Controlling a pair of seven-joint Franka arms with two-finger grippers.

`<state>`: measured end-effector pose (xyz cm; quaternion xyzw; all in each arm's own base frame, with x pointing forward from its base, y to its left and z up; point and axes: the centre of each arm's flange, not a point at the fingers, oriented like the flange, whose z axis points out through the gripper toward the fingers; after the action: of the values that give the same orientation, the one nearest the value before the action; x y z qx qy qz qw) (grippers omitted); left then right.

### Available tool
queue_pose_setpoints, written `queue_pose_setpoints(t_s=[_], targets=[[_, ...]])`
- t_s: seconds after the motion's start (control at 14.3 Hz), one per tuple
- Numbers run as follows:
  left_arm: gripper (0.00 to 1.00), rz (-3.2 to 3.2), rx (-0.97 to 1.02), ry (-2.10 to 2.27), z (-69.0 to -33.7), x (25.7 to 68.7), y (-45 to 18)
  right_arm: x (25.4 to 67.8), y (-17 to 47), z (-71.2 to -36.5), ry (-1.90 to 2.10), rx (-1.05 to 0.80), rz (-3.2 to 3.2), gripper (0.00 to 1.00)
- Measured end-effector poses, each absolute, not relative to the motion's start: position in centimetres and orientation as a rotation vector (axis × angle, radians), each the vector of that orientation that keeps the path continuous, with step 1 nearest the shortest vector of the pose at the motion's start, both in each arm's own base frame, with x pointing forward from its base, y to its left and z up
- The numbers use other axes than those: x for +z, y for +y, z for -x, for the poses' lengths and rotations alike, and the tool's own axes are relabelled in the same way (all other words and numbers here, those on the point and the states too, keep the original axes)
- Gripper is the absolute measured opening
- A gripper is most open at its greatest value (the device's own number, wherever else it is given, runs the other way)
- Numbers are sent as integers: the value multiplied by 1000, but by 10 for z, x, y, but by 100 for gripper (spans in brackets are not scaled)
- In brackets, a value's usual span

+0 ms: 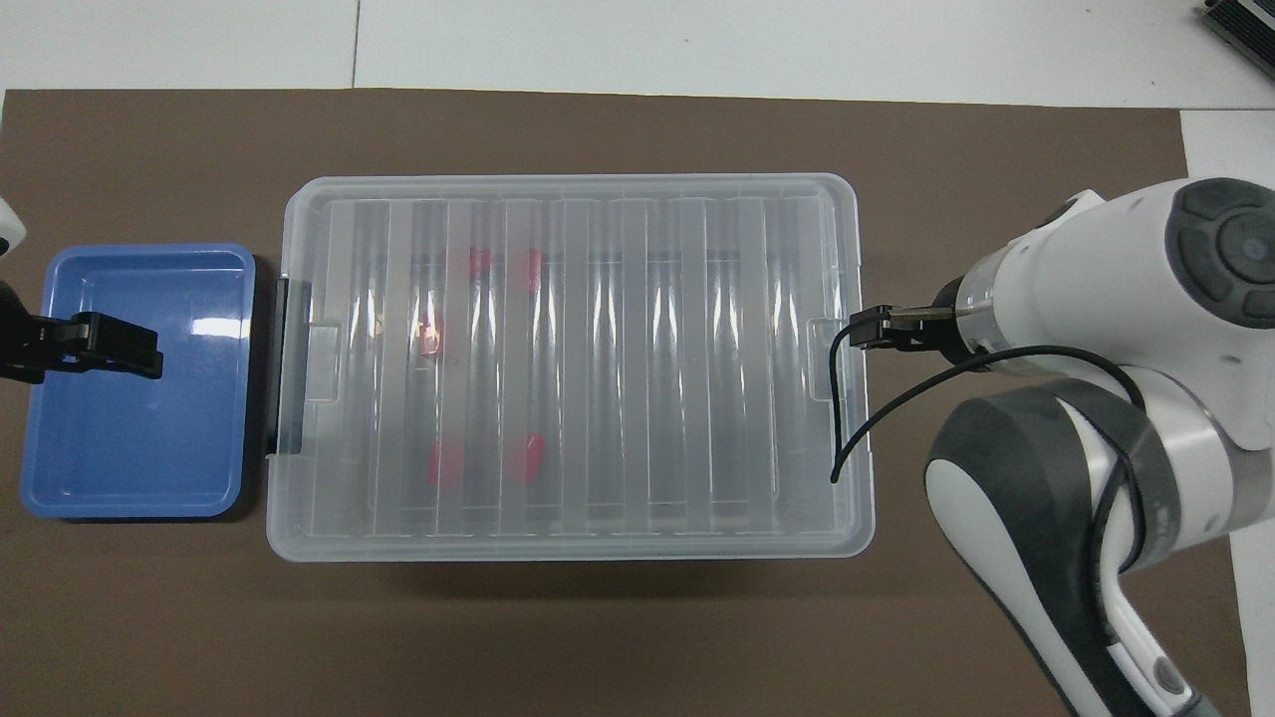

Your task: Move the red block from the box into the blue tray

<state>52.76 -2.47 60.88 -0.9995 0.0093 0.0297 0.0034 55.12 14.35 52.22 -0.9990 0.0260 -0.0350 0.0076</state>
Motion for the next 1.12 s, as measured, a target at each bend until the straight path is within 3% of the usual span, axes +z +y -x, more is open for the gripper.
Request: queue_pose_setpoints(t_s=[0.63,1.12], targets=[[100,3133,93,29,-528,609,-25,476,154,-563,64,-130,3119,95],[100,3133,93,29,-528,609,-25,466,150,-560,62,-99,3127,95]])
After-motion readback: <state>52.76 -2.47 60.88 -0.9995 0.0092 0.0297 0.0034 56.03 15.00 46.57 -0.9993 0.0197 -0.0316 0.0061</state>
